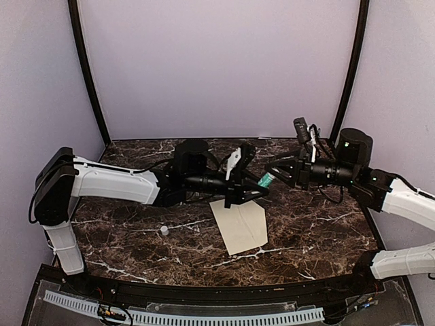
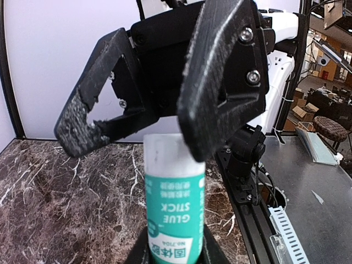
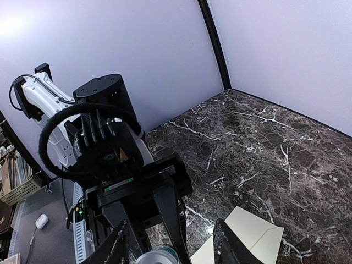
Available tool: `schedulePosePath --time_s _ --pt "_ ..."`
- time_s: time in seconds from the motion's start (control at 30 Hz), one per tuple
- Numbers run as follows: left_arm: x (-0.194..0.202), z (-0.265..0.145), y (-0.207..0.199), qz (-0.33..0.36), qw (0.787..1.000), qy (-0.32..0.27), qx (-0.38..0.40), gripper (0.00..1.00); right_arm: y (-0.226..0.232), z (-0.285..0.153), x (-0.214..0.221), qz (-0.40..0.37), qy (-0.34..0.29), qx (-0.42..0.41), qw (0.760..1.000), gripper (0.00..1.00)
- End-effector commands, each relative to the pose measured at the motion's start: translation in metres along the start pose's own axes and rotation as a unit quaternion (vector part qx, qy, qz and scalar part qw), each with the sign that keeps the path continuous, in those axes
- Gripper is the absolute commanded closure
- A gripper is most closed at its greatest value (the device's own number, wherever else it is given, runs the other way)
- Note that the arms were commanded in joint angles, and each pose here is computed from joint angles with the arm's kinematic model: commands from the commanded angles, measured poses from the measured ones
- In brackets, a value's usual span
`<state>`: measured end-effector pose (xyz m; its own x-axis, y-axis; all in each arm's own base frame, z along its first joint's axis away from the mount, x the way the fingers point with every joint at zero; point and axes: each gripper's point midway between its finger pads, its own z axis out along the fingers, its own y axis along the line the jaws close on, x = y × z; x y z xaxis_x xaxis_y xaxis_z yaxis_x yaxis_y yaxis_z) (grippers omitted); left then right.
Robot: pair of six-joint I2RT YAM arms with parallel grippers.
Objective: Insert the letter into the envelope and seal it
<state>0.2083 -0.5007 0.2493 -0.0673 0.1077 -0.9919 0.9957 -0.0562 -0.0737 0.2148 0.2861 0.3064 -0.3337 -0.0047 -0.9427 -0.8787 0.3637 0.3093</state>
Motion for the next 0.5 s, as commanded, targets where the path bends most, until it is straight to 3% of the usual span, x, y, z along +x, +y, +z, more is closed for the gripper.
schedulePosePath --time_s 0.0,0.17,0.33,0.47 --pt "-0.0401 -0.0050 -0.0045 0.013 0.999 -0.045 0.015 1.00 0.0085 -0.0003 -0.0045 -0.008 -0.008 -0.023 1.000 0.51" --pt "-0.0436 -0.0041 -0.0053 0.008 0.998 -0.050 0.023 1.00 0.0115 -0.0013 -0.0045 -0.010 -0.008 -0.031 0.999 0.52" --pt "-0.0419 -0.0021 -0.0033 0.004 0.999 -0.049 0.023 1.00 0.0120 -0.0022 -0.0089 -0.013 -0.015 -0.028 0.999 0.73" --pt "-0.0421 -0.0014 -0.0024 0.003 0.998 -0.050 0.023 1.00 0.0117 -0.0003 -0.0081 -0.011 -0.012 -0.031 0.999 0.78"
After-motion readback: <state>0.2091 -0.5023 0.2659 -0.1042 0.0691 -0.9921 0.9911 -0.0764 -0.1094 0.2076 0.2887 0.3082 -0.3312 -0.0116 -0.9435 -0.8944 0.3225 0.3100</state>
